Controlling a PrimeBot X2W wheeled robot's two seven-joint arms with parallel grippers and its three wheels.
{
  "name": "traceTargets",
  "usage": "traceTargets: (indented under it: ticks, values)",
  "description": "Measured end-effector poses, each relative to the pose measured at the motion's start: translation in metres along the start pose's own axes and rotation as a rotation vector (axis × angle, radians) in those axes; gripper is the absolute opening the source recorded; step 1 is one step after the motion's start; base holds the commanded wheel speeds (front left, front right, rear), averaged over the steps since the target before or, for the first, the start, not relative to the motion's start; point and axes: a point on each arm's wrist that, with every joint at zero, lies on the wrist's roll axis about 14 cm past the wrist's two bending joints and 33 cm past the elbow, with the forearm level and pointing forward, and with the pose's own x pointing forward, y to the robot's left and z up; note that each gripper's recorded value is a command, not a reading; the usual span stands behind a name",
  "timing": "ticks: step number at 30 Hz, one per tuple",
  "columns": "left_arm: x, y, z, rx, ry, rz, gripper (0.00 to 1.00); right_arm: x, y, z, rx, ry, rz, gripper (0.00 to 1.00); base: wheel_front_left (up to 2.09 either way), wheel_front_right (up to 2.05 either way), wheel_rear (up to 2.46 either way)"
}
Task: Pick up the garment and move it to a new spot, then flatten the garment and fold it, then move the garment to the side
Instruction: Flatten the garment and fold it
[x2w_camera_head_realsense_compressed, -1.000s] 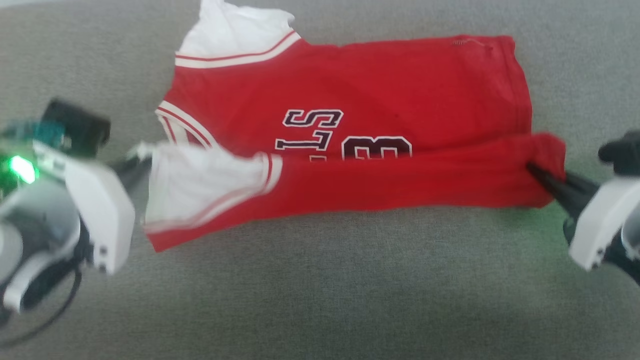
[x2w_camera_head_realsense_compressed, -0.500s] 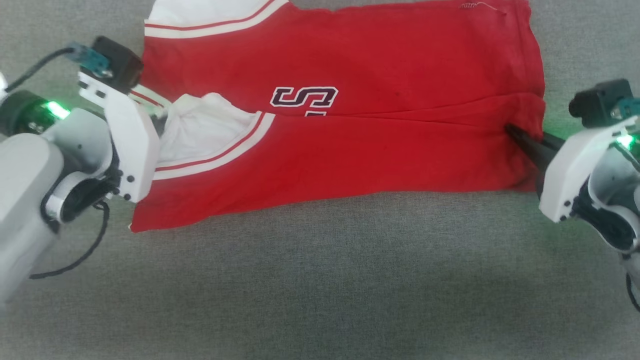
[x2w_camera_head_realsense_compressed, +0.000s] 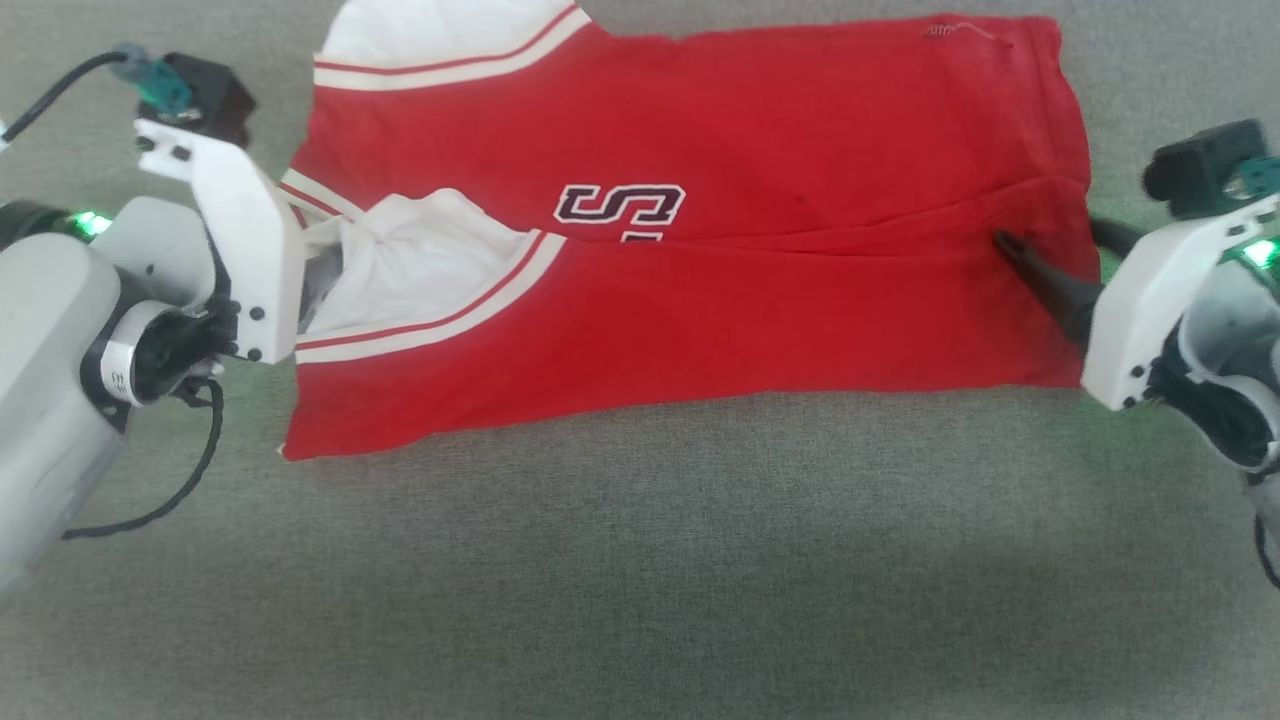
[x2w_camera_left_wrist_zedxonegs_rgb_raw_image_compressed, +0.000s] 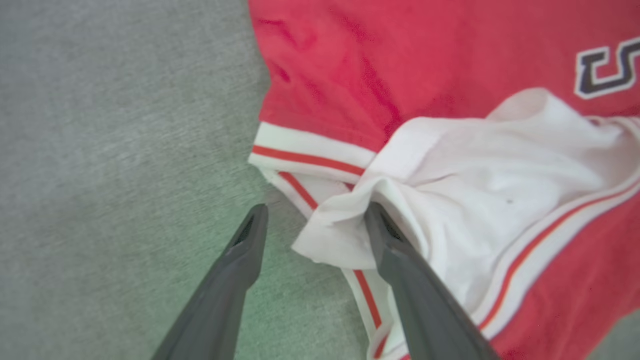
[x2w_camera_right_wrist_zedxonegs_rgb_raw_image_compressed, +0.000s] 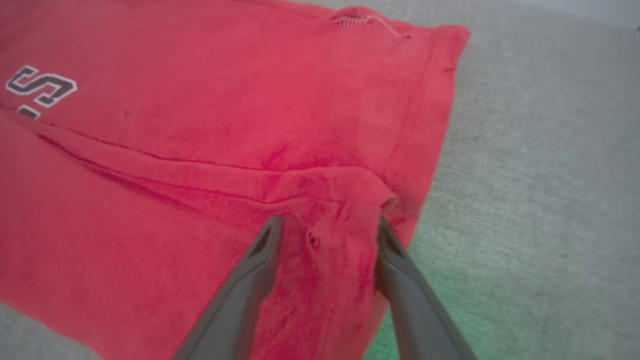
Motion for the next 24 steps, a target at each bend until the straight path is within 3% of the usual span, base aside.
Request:
traceTargets:
  ticks: [8,14,24]
  values:
    - [-0.041,0.003,0.006,-0.043,-0.058,0.053,1.0,-0.023,-0.009,0.044,0.0,-0.204,-0.047,1.0,0.0,0.0,0.0]
    - [-0.063,-0.011,-0.014,-0.071,-0.016,0.052,1.0,-0.046,-0.012,0.074,0.027,-0.399,-0.091,1.0,0.0,0.0,0.0]
    - [-0.057,-0.038,-0.044,-0.113,0.081,0.032,1.0,-0.088,-0.023,0.089,0.055,-0.609,-0.21,1.0,0.0,0.0,0.0]
